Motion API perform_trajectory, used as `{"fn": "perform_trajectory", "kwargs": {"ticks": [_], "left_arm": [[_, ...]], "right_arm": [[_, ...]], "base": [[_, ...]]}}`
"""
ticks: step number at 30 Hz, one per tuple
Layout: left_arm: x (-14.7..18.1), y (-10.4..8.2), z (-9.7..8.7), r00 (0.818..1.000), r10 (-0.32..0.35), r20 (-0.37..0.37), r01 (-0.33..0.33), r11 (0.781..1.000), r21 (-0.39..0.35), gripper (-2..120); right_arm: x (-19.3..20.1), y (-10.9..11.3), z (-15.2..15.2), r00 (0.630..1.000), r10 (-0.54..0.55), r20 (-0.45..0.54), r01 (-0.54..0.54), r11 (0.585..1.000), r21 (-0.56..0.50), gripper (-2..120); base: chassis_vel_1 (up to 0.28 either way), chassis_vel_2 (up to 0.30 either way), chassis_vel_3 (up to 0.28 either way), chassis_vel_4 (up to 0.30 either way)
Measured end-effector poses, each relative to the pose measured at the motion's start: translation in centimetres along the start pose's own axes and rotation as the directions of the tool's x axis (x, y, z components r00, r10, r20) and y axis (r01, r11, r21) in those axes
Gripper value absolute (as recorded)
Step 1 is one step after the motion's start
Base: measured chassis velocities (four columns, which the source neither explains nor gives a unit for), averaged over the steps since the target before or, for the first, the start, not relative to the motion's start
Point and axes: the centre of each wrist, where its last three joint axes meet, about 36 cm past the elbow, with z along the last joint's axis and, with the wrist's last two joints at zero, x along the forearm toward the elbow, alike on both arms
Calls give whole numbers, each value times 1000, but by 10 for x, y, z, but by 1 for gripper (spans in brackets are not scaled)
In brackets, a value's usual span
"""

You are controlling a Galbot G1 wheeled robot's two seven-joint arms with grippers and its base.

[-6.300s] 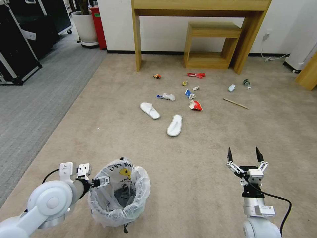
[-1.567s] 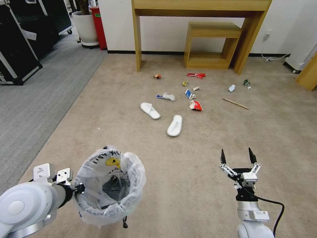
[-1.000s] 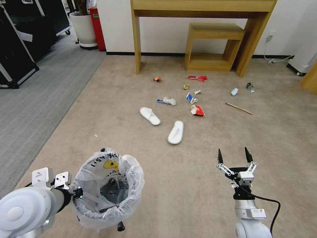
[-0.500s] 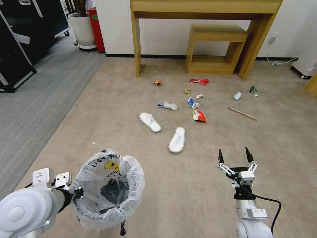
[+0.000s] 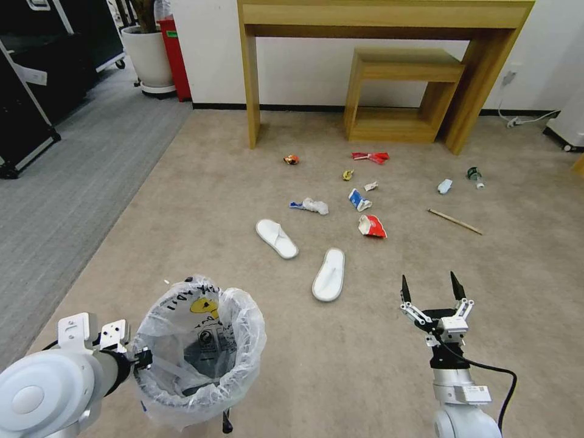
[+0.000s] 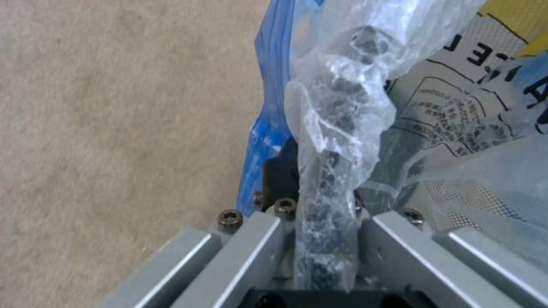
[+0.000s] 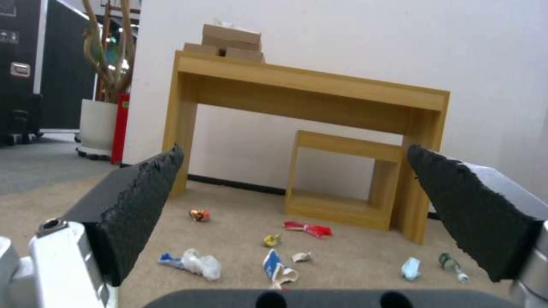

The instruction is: Pick up the trash bin and place the garbage on the floor into it.

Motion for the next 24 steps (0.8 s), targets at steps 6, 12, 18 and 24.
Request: {"fn": "perform_trajectory", "kwargs": {"ticks": [6,12,18,24], "left_arm": [[0,1,4,1000,-4,1,4,1000,-1,0],[0,2,5,1000,-8,3,8,1000,-1,0],[2,1,7,1000,-7,2,7,1000,-3,0],[1,1,11,1000,-9,0,9,1000,-4,0]], "right_arm": [[0,2,0,1000,-7,1,7,1000,-3,100],[0,2,0,1000,-14,2,14,1000,-6,100],[0,1,0,1000,-17,3,17,1000,-6,100],[-1,0,-1,1000,-18,6,18,1000,-7,100]], "base": [[-189,174,175,-174],[-196,192,196,-208],[-211,204,204,-184],[-223,214,211,-211]]}}
